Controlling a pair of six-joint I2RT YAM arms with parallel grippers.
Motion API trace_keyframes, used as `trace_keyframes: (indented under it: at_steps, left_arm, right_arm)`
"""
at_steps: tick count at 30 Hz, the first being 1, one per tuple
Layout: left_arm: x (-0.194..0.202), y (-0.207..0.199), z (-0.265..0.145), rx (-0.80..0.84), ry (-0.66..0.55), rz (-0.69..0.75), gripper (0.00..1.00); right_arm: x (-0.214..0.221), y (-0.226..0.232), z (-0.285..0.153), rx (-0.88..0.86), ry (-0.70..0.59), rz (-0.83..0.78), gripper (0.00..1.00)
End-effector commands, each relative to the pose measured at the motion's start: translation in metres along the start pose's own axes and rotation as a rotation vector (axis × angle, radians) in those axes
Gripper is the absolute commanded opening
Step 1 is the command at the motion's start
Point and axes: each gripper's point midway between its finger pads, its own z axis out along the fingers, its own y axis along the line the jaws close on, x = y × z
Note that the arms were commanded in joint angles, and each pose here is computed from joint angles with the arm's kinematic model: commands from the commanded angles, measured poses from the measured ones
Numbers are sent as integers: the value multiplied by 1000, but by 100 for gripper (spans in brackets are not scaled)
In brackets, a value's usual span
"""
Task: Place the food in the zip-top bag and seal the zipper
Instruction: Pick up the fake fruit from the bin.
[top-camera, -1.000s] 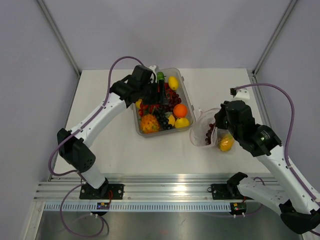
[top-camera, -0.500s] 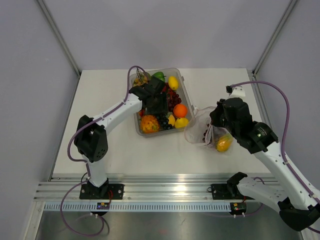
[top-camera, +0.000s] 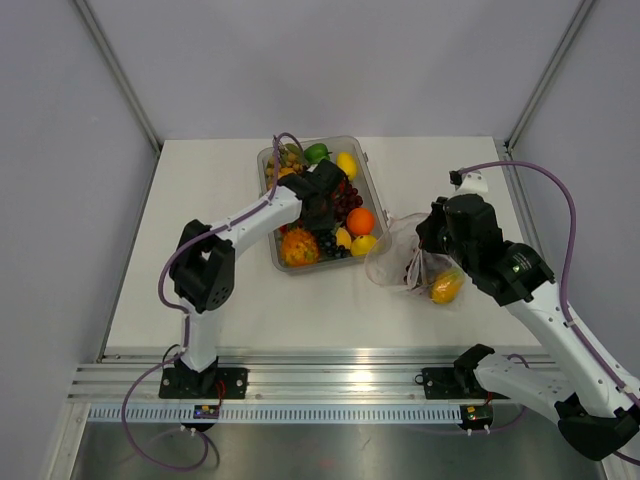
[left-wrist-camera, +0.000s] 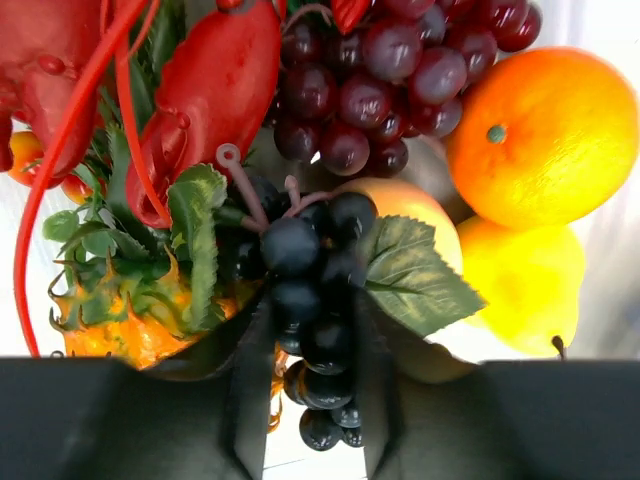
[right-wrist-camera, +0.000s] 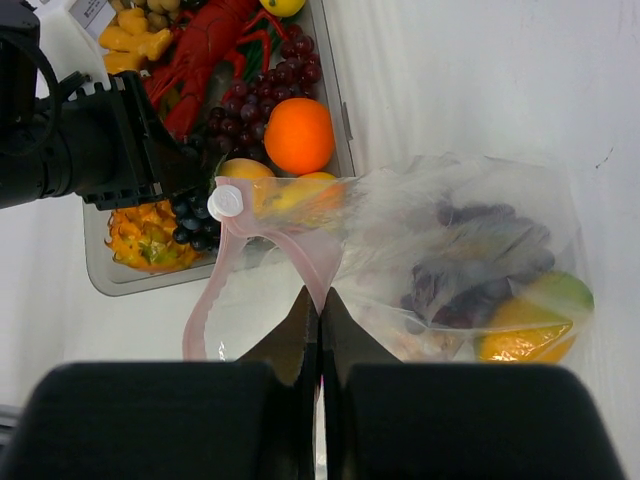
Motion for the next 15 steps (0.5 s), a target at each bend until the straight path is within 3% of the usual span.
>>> trace_keyframes:
  at_steps: [1,6,11,15]
  left_arm:
    - [-25,-9,-12,1,-89,4,28]
    - [-37,-7,-40,11,-137,22,8]
    - [-55,-6,-103,107,-256,19,0]
    - [-67,-5,-139,154,-328,26,0]
  right_arm:
    - [-29,16,-9,-64,-85,52,0]
    - [-30,17,-10,-66,-85,52,0]
    - [-28,21,-8,-84,-78,59,0]
    - [-29,31,-4,-118,-66,63,0]
